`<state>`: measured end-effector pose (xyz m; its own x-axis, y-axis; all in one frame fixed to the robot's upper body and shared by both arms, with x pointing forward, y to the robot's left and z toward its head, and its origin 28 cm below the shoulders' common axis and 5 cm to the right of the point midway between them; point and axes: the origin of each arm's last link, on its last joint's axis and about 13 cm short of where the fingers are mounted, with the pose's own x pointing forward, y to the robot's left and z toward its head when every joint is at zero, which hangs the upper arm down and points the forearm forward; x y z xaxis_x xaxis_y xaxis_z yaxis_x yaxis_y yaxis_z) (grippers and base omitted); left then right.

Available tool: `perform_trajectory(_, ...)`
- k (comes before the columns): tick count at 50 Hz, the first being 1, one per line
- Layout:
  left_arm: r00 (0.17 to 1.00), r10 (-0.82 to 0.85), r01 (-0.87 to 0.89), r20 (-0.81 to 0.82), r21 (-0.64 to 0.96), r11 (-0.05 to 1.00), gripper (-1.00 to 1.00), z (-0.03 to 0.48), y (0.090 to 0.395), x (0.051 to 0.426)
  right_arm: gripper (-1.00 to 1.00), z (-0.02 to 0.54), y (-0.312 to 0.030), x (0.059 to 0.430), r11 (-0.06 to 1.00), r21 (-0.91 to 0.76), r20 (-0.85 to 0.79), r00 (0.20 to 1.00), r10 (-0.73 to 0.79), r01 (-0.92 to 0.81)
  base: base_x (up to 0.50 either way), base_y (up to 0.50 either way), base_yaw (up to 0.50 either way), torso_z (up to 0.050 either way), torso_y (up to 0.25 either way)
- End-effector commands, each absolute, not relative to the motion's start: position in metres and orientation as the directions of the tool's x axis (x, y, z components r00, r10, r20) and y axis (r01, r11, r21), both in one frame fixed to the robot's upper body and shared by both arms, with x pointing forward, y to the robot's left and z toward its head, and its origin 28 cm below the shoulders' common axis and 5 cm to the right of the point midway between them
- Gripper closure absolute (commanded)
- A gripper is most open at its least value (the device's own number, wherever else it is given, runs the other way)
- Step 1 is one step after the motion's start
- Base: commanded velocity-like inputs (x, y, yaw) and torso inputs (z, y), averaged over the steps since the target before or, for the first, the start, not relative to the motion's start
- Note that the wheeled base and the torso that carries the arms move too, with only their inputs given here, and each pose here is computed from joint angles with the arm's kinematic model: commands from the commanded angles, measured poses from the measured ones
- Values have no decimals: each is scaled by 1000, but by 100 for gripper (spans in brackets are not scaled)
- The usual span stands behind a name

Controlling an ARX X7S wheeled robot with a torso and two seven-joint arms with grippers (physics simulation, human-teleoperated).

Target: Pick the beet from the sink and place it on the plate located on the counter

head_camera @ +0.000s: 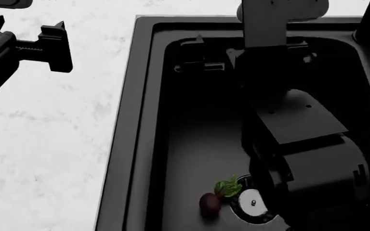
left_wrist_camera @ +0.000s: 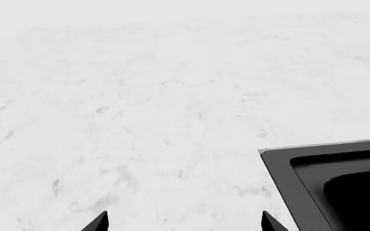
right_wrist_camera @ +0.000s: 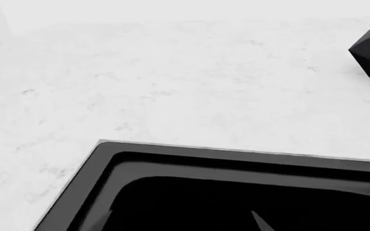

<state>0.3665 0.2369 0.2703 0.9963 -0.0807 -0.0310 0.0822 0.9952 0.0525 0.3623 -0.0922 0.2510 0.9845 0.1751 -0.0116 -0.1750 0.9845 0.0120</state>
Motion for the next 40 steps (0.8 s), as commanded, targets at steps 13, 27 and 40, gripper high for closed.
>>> perform_trajectory(13, 995, -96, 97, -39, 43, 994, -100, 269, 235, 363, -100, 309, -117, 336, 942, -211, -215, 953, 215, -260, 0, 0, 0, 0, 0)
perform_trajectory(27, 995, -98, 100, -36, 54, 994, -100, 271, 235, 359, -100, 343, -139, 296, 767, -475, -393, 884, 254, -431, 0, 0, 0, 0, 0)
perform_trajectory(40, 994, -101, 103, -39, 66, 992, -100, 272, 234, 361, -100, 336, -153, 278, 549, -612, -490, 818, 300, -569, 0, 0, 0, 0, 0)
